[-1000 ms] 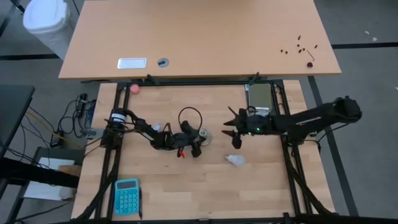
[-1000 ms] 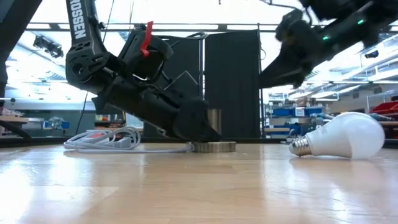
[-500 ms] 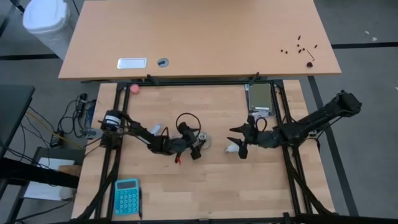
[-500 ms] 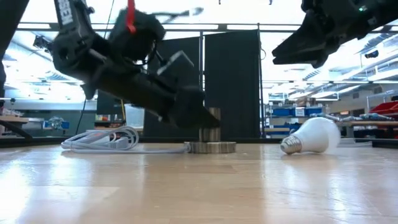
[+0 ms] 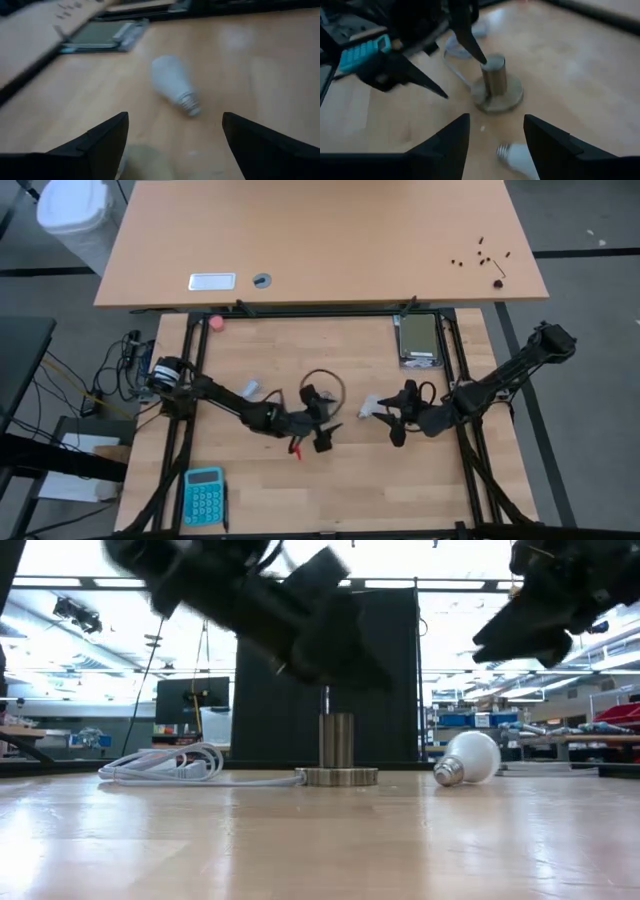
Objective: Screw lightbulb
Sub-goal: Insert the lightbulb into the lamp holder
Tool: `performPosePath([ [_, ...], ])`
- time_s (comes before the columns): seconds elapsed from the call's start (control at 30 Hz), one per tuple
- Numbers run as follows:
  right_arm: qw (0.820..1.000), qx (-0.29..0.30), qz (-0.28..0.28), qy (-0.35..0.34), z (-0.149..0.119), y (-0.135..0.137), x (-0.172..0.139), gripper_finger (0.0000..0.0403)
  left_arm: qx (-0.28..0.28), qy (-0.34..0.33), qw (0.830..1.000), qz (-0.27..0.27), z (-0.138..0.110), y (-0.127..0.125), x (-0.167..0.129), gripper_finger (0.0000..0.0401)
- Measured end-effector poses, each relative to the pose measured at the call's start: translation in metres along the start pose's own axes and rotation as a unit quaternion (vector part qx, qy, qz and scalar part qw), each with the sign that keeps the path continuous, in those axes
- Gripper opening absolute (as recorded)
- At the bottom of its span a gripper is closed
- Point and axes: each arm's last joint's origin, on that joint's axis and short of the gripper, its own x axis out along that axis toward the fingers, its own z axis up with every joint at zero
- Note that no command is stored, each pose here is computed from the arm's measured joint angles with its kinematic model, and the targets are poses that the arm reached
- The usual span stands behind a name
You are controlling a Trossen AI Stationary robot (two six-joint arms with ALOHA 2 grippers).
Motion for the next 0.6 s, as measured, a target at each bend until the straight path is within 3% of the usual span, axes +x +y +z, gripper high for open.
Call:
performPosePath([
  [0.27, 0.999, -0.008, -0.039, -0.004, -0.012, 0.003, 0.003, 0.0199, -0.067, 0.015, 0.995, -0.070, 0.047, -0.014, 0.016, 0.0308],
  [0.47, 0.998, -0.016, -0.062, 0.000, -0.021, 0.004, 0.006, 0.0199, -0.102, 0.059, 0.990, -0.082, 0.032, -0.019, 0.047, 0.0285],
  [0.6, 0.997, -0.018, -0.073, 0.018, -0.029, 0.003, 0.003, 0.0199, -0.123, 0.088, 0.987, -0.063, 0.026, -0.021, 0.068, 0.0278],
])
